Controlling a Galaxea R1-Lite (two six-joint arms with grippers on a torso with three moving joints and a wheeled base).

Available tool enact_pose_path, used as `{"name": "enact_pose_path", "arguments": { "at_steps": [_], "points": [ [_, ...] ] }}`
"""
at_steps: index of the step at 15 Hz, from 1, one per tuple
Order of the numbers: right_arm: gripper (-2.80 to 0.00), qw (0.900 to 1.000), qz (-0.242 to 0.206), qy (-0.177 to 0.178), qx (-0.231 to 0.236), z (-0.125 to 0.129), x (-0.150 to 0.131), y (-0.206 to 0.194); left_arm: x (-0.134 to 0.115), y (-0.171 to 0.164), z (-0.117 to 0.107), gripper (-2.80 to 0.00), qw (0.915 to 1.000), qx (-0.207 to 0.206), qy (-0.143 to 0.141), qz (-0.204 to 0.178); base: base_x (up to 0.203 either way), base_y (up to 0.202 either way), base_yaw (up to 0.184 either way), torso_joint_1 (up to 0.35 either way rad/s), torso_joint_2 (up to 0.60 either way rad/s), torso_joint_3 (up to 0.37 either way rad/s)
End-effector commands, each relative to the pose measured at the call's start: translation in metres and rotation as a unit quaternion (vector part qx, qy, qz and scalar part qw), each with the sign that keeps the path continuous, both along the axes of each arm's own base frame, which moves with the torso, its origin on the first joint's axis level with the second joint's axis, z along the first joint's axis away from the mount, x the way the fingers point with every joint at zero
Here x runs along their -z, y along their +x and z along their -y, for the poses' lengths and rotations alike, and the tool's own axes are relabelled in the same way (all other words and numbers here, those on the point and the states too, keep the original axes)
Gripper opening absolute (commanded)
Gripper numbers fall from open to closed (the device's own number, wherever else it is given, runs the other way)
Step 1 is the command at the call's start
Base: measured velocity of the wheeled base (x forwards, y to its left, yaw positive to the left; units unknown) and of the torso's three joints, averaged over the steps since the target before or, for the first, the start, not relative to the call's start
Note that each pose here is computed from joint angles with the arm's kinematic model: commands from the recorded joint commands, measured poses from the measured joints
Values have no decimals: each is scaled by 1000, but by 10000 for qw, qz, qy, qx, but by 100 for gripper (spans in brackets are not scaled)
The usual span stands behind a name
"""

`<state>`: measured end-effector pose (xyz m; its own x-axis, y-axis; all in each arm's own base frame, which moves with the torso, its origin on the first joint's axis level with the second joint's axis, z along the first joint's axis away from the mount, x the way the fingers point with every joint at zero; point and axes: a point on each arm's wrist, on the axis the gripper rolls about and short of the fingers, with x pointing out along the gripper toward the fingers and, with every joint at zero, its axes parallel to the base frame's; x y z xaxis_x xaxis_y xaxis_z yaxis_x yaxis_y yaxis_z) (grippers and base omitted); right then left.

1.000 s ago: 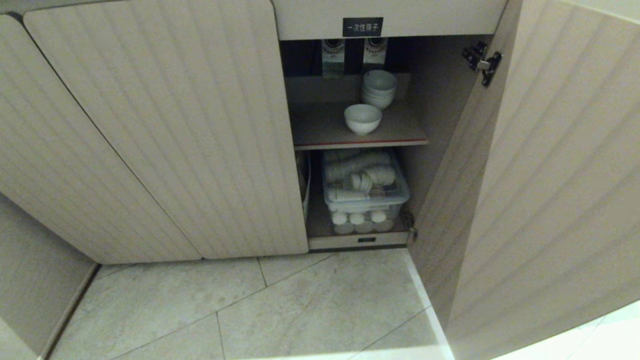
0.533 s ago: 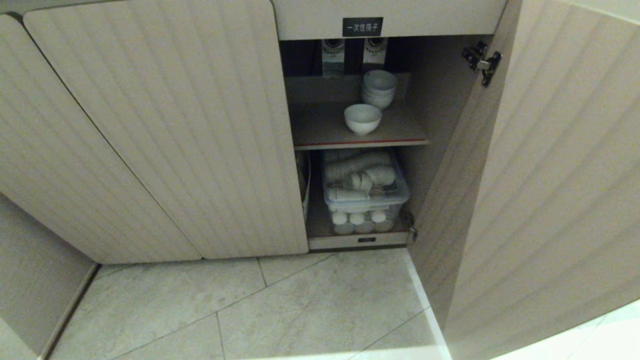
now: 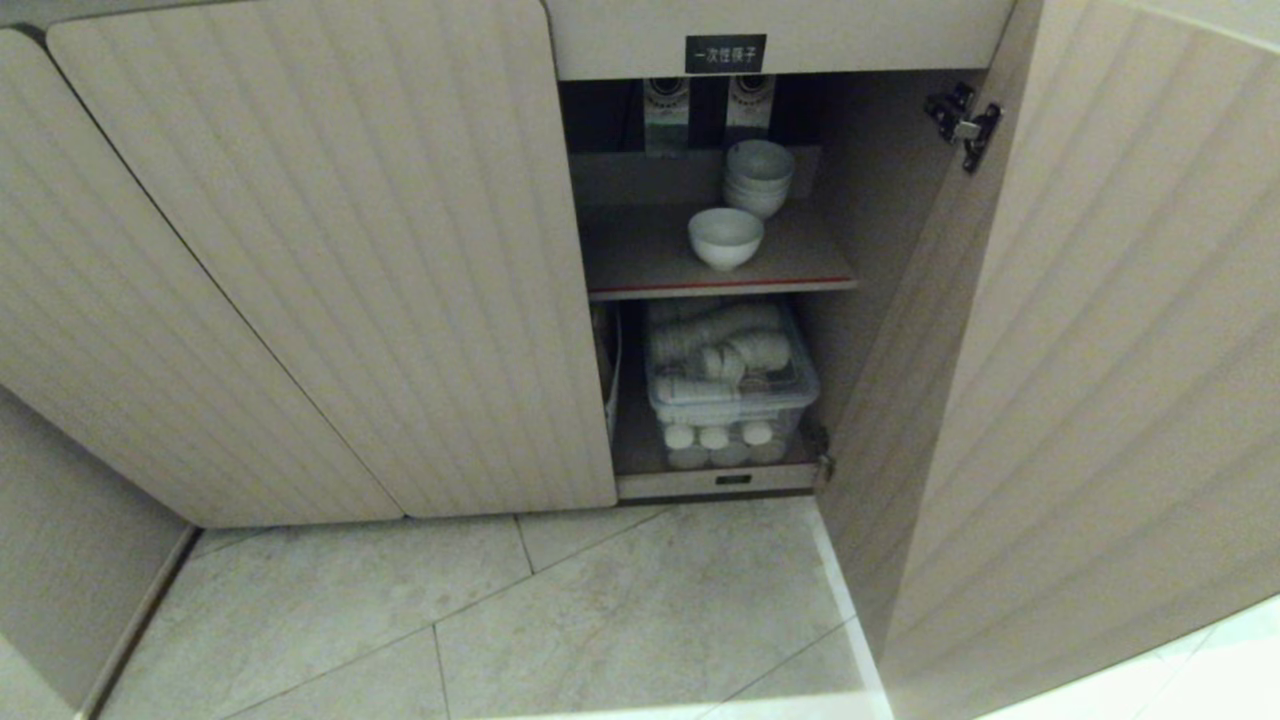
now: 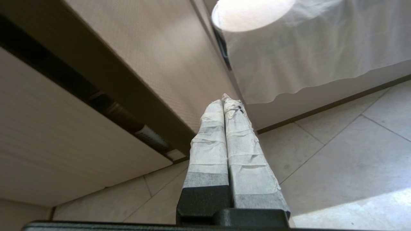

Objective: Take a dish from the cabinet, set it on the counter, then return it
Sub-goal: Close the cabinet door

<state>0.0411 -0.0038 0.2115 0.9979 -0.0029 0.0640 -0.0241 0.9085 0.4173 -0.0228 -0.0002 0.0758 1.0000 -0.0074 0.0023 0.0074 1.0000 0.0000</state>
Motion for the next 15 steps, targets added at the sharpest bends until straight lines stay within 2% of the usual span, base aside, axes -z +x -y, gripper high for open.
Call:
{"name": "enact_pose_path", "arguments": {
  "at_steps": [1,10,15],
  "points": [
    [-280,9999,34,33,-127,-1,1,-2,0,0,0,-280,10000,1,0,4,0,0,0,0,0,0],
    [-280,9963,0,332,-793,-6,10,-1,0,0,0,-280,10000,1,0,4,0,0,0,0,0,0],
    [-280,9902,-106,594,-1257,-9,13,1,0,0,0,-280,10000,1,0,4,0,0,0,0,0,0]
  ]
}}
